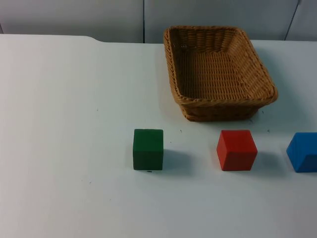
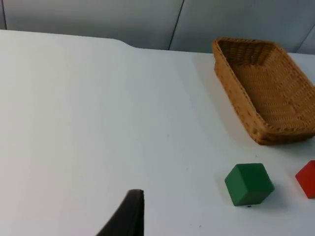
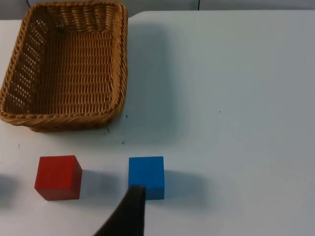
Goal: Pick up the basket with the left hand and place the blue cube into the basket with the right hand.
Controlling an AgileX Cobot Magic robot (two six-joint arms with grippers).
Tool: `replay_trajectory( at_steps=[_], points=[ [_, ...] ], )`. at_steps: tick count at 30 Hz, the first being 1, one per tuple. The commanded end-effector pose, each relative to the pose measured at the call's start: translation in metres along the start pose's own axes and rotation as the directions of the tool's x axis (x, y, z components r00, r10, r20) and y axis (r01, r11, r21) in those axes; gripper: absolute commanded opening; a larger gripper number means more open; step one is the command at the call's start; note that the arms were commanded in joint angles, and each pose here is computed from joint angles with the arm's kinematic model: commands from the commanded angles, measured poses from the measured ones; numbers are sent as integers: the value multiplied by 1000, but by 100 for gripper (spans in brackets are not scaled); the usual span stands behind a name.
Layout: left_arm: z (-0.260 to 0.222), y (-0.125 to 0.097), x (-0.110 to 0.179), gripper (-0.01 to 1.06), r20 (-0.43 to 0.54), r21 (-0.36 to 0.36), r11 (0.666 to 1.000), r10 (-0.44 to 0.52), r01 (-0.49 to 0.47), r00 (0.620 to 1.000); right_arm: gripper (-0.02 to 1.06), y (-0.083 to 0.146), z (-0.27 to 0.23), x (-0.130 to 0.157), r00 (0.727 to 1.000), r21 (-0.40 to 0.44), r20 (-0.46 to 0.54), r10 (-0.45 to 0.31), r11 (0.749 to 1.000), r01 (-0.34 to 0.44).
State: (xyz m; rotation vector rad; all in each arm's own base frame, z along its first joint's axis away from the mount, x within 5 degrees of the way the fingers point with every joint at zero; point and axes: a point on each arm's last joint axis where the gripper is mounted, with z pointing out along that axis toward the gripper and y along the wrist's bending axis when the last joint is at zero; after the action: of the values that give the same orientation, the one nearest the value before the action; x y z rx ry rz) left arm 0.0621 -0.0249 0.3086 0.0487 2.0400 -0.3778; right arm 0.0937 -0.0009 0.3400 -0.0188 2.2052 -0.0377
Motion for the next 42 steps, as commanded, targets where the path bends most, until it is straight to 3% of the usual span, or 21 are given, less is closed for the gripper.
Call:
replay_trajectory(
  at_steps=[1,11,22,32,42],
  points=[
    [5,-2,-8,105,23,24,1000,-6,5,1000,102,0,5,-8,1000,0,-1,-1,1000,1],
    [45,-7,-56,105,-27,85,996,41,-39,999,102,3,57,-41,988,-3,-154,-8,1000,7],
    [128,-6,-100,105,-154,200,980,56,-24,986,102,9,129,-41,950,-22,-312,-6,1000,-1],
    [224,7,-104,105,-285,262,964,27,50,958,102,12,178,-27,901,-24,-433,-14,1000,4],
    [322,-5,-94,105,-404,336,939,77,69,912,101,14,206,-13,858,-27,-513,-11,1000,-4]
  ],
)
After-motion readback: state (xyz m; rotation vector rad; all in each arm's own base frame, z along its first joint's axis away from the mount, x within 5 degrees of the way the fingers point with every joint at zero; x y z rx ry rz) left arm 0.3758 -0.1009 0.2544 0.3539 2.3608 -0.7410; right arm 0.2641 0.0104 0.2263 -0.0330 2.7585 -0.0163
